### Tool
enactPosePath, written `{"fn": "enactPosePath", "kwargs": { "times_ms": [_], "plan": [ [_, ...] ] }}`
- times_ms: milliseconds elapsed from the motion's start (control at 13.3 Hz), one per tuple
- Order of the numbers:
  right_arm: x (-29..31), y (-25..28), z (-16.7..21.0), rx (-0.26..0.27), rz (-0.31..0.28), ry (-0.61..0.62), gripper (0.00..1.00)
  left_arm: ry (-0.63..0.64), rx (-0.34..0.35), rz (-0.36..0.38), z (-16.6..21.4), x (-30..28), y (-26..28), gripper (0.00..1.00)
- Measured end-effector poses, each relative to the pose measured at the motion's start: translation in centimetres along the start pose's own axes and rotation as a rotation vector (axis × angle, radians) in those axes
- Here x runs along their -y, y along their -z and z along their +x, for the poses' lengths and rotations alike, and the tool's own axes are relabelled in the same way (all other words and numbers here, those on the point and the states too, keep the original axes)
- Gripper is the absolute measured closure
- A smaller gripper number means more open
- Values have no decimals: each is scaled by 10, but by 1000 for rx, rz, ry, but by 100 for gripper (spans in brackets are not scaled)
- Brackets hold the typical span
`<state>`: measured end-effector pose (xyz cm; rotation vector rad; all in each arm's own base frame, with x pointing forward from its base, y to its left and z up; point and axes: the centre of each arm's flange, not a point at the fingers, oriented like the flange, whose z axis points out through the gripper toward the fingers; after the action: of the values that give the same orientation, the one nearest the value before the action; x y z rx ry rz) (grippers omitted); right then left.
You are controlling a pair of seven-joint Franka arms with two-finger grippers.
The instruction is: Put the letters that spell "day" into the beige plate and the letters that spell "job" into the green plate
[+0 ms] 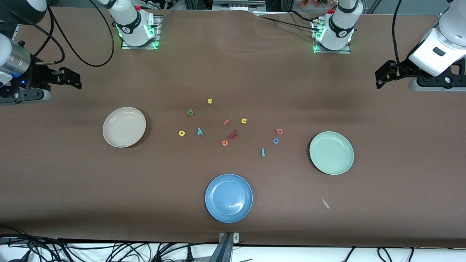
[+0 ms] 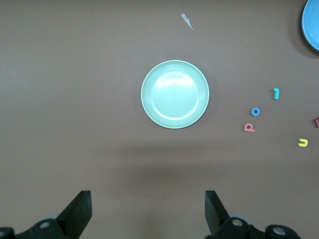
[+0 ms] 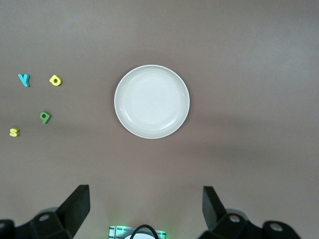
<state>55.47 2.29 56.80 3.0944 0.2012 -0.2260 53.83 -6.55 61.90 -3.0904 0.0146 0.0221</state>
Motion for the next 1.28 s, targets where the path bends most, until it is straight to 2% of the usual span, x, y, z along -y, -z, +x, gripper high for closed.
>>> {"fn": "enactPosePath", "kwargs": {
  "times_ms": [829,1281],
  "plan": [
    [0,-1,1,2,0,0,0,0,-2,-3,8,0,-9,0],
    [16,-15,10,28,4,29,0,-9,-2,-3,8,-5,-9,0]
  ]
}}
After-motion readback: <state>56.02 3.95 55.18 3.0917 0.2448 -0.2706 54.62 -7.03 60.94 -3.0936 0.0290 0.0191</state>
